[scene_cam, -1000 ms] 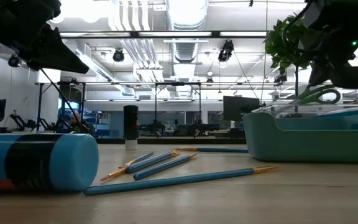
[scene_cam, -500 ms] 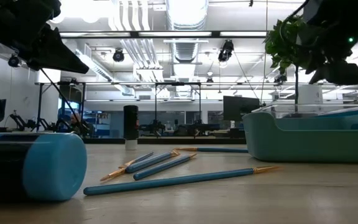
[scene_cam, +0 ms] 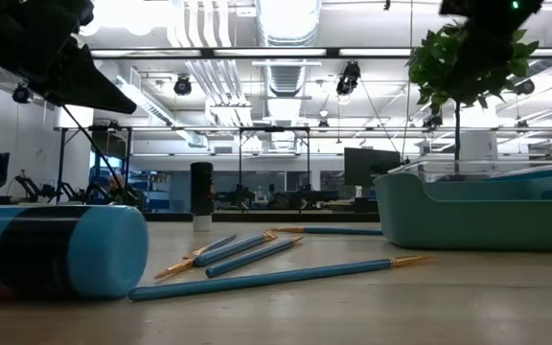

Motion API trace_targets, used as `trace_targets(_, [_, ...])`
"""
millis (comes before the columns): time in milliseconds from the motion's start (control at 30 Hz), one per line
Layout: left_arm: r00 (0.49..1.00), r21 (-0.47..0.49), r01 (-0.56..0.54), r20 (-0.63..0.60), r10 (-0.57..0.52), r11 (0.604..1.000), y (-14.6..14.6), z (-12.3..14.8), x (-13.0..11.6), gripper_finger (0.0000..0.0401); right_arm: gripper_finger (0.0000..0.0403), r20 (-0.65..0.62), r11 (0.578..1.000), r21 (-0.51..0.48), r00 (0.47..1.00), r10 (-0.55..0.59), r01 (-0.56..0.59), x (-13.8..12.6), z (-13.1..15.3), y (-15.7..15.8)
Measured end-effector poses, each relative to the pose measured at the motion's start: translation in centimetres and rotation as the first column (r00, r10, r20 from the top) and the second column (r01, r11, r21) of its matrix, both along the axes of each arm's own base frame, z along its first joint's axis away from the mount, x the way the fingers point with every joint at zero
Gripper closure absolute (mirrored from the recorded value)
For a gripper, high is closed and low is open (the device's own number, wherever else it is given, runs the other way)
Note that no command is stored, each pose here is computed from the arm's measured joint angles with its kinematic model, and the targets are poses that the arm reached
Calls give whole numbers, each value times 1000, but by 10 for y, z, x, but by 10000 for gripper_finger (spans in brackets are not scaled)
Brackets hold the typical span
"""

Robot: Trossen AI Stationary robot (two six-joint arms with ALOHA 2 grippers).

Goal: Pick & Place Paint Supplies
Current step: Put the red paint bottle into the green bin

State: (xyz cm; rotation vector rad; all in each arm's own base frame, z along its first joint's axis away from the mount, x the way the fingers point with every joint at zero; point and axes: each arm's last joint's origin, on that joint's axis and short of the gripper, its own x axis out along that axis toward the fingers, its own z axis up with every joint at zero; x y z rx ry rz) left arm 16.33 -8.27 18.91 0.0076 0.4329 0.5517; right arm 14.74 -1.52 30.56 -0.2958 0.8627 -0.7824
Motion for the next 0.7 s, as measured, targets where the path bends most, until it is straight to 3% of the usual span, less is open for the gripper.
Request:
trace_targets(133, [1000,1,0,-2,0,1000,0,0,0,340,232,76,988,97,990,116,-123,11,9,4])
trace_targets(300, [1000,5,0,-6,0,1000,0,0,0,340,232,80,977,151,987,142,-153,16,9,5])
trace_targets(500, [999,45,18,-33,-17,999,0,0,-1,340,232,140,920,304,967,213,-246,25,1,11])
trace_targets(700, [1000,86,1,-26,1,996,1,0,-1,340,232,273,875,317,919,285,-366,36,-3,25])
